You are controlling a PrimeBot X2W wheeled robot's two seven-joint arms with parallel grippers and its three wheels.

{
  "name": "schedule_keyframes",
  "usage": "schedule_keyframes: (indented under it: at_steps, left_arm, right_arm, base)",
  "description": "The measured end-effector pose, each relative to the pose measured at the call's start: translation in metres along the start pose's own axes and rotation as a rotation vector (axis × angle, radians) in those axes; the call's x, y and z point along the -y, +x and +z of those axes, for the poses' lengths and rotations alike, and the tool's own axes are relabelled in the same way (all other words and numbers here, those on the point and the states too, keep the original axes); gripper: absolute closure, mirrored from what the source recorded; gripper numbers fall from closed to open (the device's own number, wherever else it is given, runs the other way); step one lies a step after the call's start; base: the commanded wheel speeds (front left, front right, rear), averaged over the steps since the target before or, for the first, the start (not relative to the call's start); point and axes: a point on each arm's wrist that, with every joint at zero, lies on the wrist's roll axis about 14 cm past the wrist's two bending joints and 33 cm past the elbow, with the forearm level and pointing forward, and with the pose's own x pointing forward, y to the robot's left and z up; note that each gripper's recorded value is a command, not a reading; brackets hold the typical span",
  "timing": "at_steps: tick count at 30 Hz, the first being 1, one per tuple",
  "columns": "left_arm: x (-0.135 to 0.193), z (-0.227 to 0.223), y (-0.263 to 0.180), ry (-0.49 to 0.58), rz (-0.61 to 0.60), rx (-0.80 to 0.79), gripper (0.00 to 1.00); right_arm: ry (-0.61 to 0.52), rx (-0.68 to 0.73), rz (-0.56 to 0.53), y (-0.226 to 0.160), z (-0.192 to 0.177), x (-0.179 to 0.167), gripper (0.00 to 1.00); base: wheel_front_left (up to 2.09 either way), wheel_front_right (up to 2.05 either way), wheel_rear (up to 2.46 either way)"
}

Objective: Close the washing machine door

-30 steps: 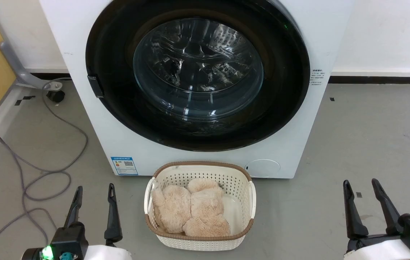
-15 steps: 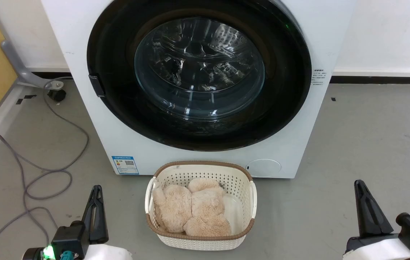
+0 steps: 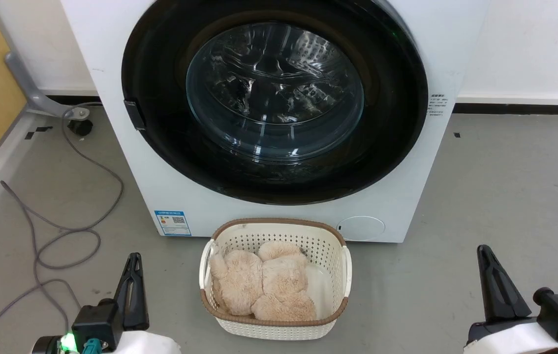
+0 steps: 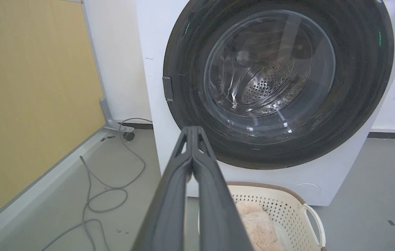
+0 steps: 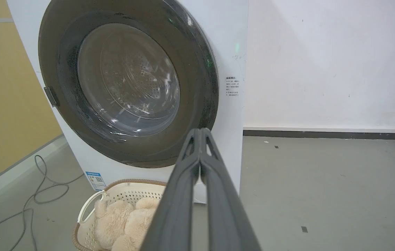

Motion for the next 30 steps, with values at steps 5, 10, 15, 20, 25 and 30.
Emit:
schedule_keyframes:
  at_steps: [5,10,15,20,25,30]
  left_arm:
    - [-0.001,-0.001,0.000,0.001,0.000,-0.008,1.00]
    - [-0.001,-0.002,0.000,0.001,0.002,-0.018,1.00]
    - [-0.001,-0.003,0.000,0.005,-0.002,-0.026,1.00]
    - [-0.001,-0.004,0.000,0.006,-0.004,-0.037,1.00]
    - [-0.001,-0.004,0.001,0.006,-0.004,-0.041,1.00]
    - [-0.001,-0.004,0.001,0.005,-0.009,-0.046,1.00]
  right_arm:
    - [-0.012,-0.010,0.009,0.001,-0.001,-0.002,1.00]
    - [-0.021,-0.019,0.017,0.002,-0.002,-0.005,1.00]
    - [-0.023,-0.028,0.022,0.003,-0.003,-0.006,1.00]
    - [-0.025,-0.036,0.028,0.004,-0.004,-0.008,1.00]
    - [-0.031,-0.045,0.035,0.005,-0.005,-0.010,1.00]
    - [-0.031,-0.047,0.040,0.005,-0.005,-0.012,1.00]
  base:
    - [0.00,0.00,0.00]
    - [0.00,0.00,0.00]
    - [0.00,0.00,0.00]
    - [0.00,0.00,0.00]
    - [0.00,0.00,0.00]
    - [0.00,0.00,0.00]
